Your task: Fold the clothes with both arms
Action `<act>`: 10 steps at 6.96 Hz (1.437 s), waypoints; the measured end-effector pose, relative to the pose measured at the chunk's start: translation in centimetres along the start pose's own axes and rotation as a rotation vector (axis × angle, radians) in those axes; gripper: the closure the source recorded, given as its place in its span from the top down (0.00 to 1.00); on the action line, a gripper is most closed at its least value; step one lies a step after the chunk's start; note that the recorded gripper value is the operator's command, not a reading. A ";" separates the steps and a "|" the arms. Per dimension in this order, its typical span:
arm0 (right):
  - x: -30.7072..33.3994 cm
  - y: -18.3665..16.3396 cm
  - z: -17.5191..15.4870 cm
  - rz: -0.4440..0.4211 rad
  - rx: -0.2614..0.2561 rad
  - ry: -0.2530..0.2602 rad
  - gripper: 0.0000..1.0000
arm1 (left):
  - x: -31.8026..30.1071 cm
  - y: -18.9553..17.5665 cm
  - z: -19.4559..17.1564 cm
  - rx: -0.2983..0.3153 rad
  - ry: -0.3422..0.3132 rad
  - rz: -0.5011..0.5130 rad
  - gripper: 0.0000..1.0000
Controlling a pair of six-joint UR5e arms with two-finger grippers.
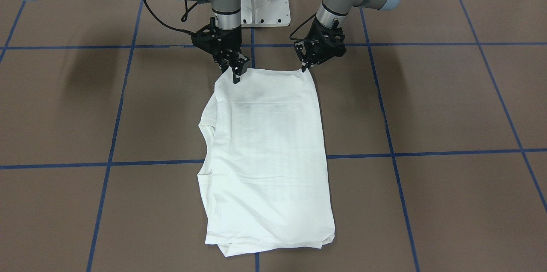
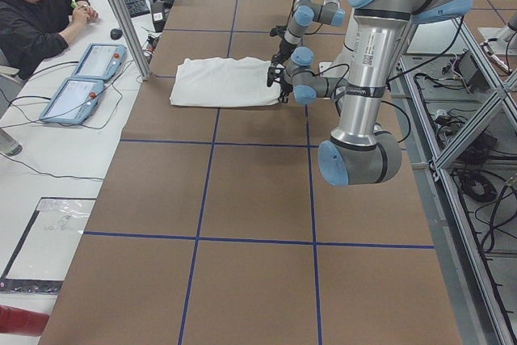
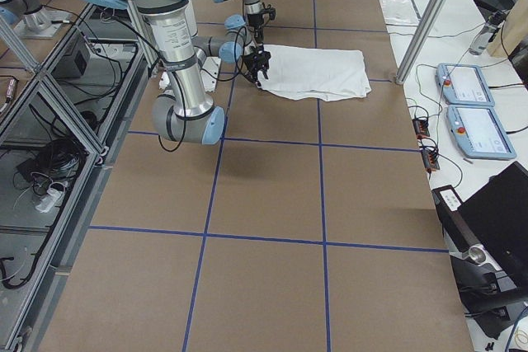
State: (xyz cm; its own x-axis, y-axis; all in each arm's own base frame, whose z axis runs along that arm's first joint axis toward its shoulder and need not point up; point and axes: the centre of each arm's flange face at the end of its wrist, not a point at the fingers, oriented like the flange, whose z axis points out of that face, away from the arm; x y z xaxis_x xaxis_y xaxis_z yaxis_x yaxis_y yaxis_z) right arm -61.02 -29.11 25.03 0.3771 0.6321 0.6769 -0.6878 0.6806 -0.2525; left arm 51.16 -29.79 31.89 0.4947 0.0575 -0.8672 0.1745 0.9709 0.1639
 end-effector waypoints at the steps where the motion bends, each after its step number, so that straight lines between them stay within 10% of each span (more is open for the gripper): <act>1: -0.2 0.2 0.3 -0.003 0.006 0.000 0.62 | 0.0 0.0 -0.1 0.000 0.002 0.000 0.00; 4: -0.7 0.4 0.4 0.008 0.011 -0.008 0.00 | 0.1 0.0 -0.3 0.001 0.004 0.001 0.00; 8: -1.0 -0.7 -0.4 0.034 0.016 -0.019 0.00 | 0.7 -0.1 -1.3 -0.002 0.024 0.008 0.00; 10: -0.9 -2.6 -7.5 0.036 0.015 -0.012 0.00 | 2.4 -0.1 -4.9 -0.017 0.033 0.012 0.00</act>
State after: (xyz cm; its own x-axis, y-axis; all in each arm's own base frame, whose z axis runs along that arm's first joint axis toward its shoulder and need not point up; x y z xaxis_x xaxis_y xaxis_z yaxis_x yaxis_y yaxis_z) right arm -54.96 -28.67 19.87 0.3445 0.6512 0.6762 -0.7097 0.6522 -0.2666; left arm 48.18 -28.62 27.54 0.4678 0.0766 -0.8805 0.1539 0.9740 0.1665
